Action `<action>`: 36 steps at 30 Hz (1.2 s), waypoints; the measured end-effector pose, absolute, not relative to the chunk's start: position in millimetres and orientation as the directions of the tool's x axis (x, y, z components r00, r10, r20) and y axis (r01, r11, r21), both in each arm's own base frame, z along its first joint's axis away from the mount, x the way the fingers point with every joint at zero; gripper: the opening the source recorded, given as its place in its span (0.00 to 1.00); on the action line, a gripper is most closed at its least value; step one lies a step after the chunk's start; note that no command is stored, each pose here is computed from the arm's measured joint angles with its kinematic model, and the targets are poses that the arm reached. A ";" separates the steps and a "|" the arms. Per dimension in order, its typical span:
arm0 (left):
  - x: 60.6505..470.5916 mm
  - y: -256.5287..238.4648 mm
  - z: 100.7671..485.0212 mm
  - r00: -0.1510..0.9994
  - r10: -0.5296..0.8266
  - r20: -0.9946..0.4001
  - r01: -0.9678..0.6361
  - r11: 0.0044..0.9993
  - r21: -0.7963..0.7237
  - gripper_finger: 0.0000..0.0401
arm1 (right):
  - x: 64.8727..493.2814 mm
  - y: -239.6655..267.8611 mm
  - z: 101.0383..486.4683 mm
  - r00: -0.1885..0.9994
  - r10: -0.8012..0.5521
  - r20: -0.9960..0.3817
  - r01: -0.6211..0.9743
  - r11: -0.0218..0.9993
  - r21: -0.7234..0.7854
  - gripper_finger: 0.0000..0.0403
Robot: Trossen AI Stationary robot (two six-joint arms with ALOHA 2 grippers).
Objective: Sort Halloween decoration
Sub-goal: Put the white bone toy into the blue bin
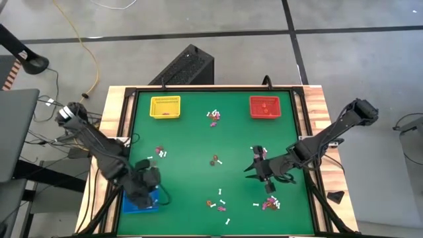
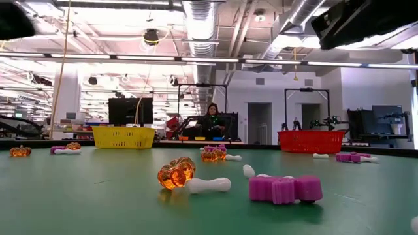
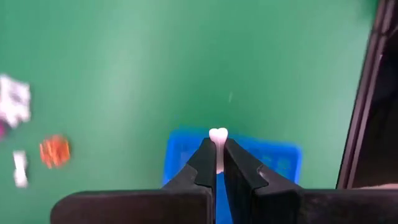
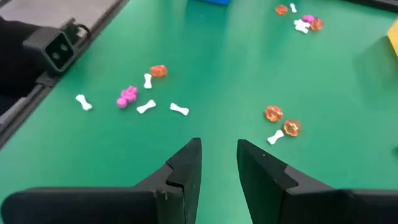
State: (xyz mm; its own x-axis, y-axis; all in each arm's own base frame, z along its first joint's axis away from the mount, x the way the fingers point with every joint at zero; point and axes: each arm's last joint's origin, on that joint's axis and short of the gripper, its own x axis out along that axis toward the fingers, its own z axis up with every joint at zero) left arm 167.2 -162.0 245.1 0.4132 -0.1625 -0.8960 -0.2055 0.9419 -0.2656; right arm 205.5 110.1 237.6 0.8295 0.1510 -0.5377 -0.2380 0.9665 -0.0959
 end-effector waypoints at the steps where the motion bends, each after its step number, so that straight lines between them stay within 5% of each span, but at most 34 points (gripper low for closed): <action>1: 162.6 -164.1 241.2 0.404 -0.166 -0.900 -0.223 0.936 -0.273 0.00 | 206.1 109.7 237.5 0.831 0.148 -0.537 -0.234 0.967 -0.097 0.33; 9: 154.2 -171.9 216.1 0.332 -0.165 -0.929 -0.320 0.906 -0.275 0.08 | 212.2 102.0 238.5 0.846 0.118 -0.520 -0.191 0.977 -0.090 0.33; 19: 154.9 -172.2 215.1 0.325 -0.167 -0.931 -0.322 0.906 -0.274 0.24 | 212.6 101.9 239.0 0.849 0.118 -0.515 -0.188 0.978 -0.087 0.33; 26: 161.7 -164.9 217.2 0.345 -0.154 -0.926 -0.263 0.931 -0.253 0.27 | 212.6 101.9 239.0 0.849 0.118 -0.515 -0.189 0.978 -0.087 0.33; 31: 179.0 -140.7 218.7 0.413 -0.011 -0.911 -0.260 0.957 -0.130 0.26 | 212.5 101.8 239.0 0.849 0.118 -0.515 -0.189 0.978 -0.087 0.33; 36: 193.8 -89.8 208.7 0.270 0.100 -0.958 -0.450 0.893 -0.034 0.24 | 212.5 101.7 239.0 0.849 0.117 -0.516 -0.188 0.978 -0.088 0.33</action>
State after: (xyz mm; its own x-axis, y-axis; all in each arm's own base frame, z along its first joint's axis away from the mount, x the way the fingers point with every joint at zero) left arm 193.8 -89.8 208.7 0.2699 0.0998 -0.9577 -0.4498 0.8925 -0.0337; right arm 212.5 101.7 239.0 0.8486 0.1173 -0.5158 -0.1884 0.9782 -0.0875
